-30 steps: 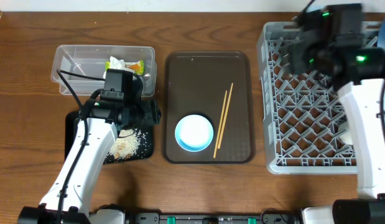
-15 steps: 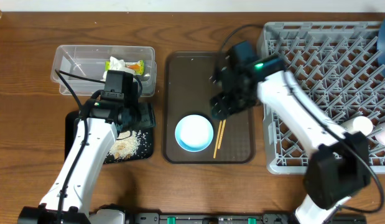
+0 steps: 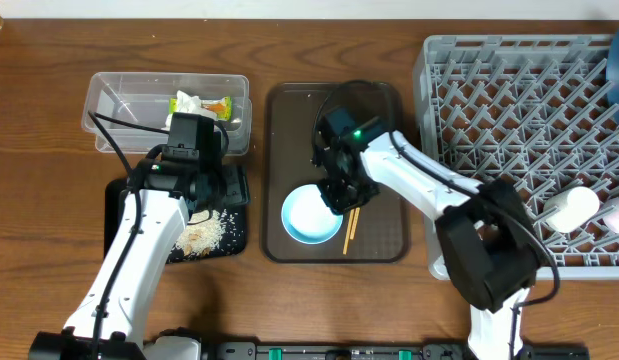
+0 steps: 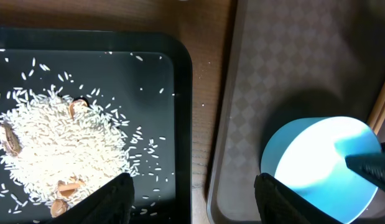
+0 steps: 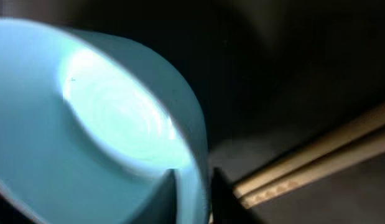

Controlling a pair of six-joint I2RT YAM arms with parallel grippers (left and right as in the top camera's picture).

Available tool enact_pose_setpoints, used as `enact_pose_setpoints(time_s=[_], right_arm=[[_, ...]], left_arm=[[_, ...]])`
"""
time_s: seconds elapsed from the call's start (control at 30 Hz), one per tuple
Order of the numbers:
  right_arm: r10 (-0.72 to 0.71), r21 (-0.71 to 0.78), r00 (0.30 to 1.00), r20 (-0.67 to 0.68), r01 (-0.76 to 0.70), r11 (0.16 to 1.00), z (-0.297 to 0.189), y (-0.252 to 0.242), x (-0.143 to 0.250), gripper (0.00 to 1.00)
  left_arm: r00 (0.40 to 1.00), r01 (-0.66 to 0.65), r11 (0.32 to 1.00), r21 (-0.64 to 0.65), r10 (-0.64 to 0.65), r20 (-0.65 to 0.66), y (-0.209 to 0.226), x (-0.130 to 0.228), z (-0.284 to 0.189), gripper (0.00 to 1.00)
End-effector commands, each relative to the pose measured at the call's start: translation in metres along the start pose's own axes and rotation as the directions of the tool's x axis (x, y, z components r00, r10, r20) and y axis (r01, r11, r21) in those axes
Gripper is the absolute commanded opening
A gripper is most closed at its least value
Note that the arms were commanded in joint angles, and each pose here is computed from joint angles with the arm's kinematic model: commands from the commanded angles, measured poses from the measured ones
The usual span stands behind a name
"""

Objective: Sort waste into correct bins and load items into the dishwasher rack
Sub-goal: 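Reach the right gripper to the white bowl and grasp its rim, then carry the white bowl right and place it in the rack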

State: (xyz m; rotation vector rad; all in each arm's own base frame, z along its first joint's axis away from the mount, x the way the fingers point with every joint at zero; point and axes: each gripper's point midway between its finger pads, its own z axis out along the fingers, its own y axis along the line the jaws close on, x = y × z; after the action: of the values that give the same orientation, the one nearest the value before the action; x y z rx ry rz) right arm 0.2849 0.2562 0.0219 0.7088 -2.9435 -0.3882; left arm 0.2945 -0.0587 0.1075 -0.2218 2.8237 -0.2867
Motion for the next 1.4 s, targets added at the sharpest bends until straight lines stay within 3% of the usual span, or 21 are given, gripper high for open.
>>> enact_pose_setpoints(time_s=[0.0, 0.17, 0.3, 0.4, 0.57, 0.7, 0.9, 1.0, 1.2, 1.37], right_arm=[[0.050, 0.054, 0.999, 0.004, -0.050, 0.997, 0.005, -0.006, -0.001, 0.06], [0.074, 0.109, 0.992, 0.097, -0.085, 0.990, -0.029, -0.024, -0.018, 0.01], [0.056, 0.186, 0.964, 0.262, -0.107, 0.977, -0.094, -0.050, -0.038, 0.01], [0.050, 0.301, 0.899, 0.435, -0.197, 0.933, -0.157, -0.086, -0.050, 0.01], [0.017, 0.485, 0.718, 0.696, -0.487, 0.726, -0.264, -0.161, -0.048, 0.01], [-0.073, 0.583, 0.653, 0.754, -0.613, 0.532, -0.326, -0.213, -0.035, 0.01], [-0.092, 0.646, 0.642, 0.762, -0.739, 0.193, -0.377, -0.280, -0.004, 0.02], [-0.072, 0.681, 0.677, 0.732, -0.730, 0.062, -0.386, -0.313, 0.008, 0.02], [0.032, 0.826, 0.825, 0.564, -0.563, -0.034, -0.364, -0.374, 0.023, 0.01], [0.159, 0.859, 0.846, 0.509, -0.488, -0.156, -0.343, -0.403, 0.042, 0.01]], left_arm=[[1.000, 0.006, 1.000, -0.017, -0.006, 0.007, 0.004, -0.002, -0.002, 0.65], [1.000, 0.006, 1.000, -0.017, -0.006, 0.007, 0.004, -0.002, -0.002, 0.65], [1.000, 0.006, 1.000, -0.017, -0.006, 0.007, 0.004, -0.002, -0.002, 0.65], [1.000, 0.006, 1.000, -0.017, -0.006, 0.007, 0.004, -0.002, -0.002, 0.65], [1.000, 0.006, 1.000, -0.017, -0.006, 0.007, 0.004, -0.002, -0.002, 0.66], [1.000, 0.006, 1.000, -0.017, -0.006, 0.009, 0.004, -0.002, -0.002, 0.66], [1.000, 0.006, 1.000, -0.015, -0.005, 0.011, 0.003, -0.003, -0.002, 0.66], [1.000, 0.006, 1.000, -0.015, -0.005, 0.011, 0.003, -0.003, -0.002, 0.66], [1.000, 0.006, 1.000, -0.016, -0.006, 0.010, 0.003, -0.003, -0.002, 0.66], [1.000, 0.006, 1.000, -0.016, -0.006, 0.010, 0.003, -0.003, -0.002, 0.66]])
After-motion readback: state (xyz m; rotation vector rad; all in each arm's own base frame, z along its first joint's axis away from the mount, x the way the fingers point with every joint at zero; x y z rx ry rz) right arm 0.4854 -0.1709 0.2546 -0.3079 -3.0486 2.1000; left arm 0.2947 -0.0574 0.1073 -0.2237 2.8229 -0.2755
